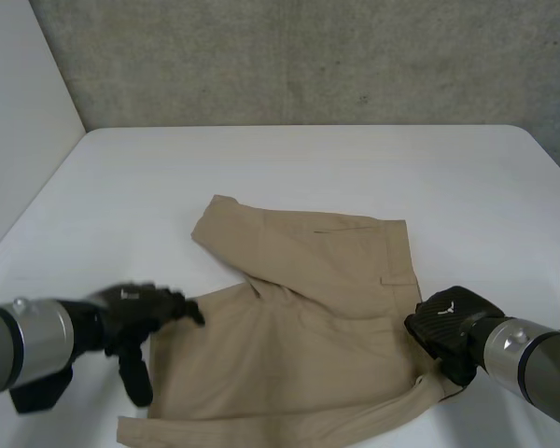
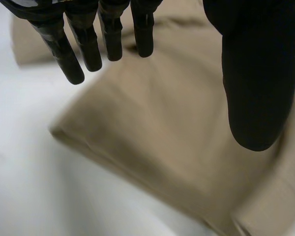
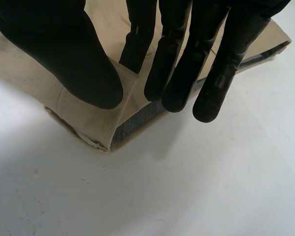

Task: Fold the shorts.

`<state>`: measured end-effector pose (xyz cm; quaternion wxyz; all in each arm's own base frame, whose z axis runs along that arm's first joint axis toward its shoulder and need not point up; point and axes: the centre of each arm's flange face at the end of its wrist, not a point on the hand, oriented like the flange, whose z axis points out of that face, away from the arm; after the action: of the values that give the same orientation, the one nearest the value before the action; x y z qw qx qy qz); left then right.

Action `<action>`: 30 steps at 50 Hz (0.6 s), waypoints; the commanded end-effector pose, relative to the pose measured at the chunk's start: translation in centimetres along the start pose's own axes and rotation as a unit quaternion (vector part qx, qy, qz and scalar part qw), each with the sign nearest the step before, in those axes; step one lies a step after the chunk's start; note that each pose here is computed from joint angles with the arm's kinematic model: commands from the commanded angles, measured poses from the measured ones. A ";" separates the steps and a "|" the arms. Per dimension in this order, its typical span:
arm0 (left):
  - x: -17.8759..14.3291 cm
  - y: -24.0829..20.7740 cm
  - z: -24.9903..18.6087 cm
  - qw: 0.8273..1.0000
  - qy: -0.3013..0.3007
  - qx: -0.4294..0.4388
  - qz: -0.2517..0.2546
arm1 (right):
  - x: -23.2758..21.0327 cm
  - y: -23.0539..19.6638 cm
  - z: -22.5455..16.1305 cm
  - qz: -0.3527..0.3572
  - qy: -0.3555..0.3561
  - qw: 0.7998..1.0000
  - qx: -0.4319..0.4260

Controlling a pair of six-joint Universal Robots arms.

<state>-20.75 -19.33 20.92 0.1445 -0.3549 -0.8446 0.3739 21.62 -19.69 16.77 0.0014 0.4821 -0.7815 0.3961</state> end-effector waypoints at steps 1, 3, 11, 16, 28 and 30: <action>-1.8 -4.5 1.5 0.992 -0.029 0.119 0.020 | -0.2 0.0 0.2 0.010 0.007 1.000 0.011; -2.1 -5.1 2.9 0.991 -0.027 0.133 0.018 | -0.3 0.1 0.2 0.010 0.005 1.000 0.011; -2.7 -7.3 10.2 0.988 -0.006 0.156 0.013 | -0.8 -0.1 0.3 0.010 0.004 1.000 0.020; -3.5 -7.4 14.2 0.988 -0.021 0.153 0.019 | -0.9 0.0 0.4 0.009 0.004 1.000 0.022; -5.3 -7.3 19.0 0.976 -0.065 0.203 0.037 | -1.0 0.1 0.6 0.009 0.005 1.000 0.022; -5.6 -7.5 19.0 0.974 -0.076 0.210 0.036 | -1.0 0.1 0.6 0.009 0.005 1.000 0.022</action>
<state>-30.41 -35.66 13.59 0.1538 -0.3320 -0.7576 0.5406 22.28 -19.27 15.97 -0.0095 0.4734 -0.7767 0.4154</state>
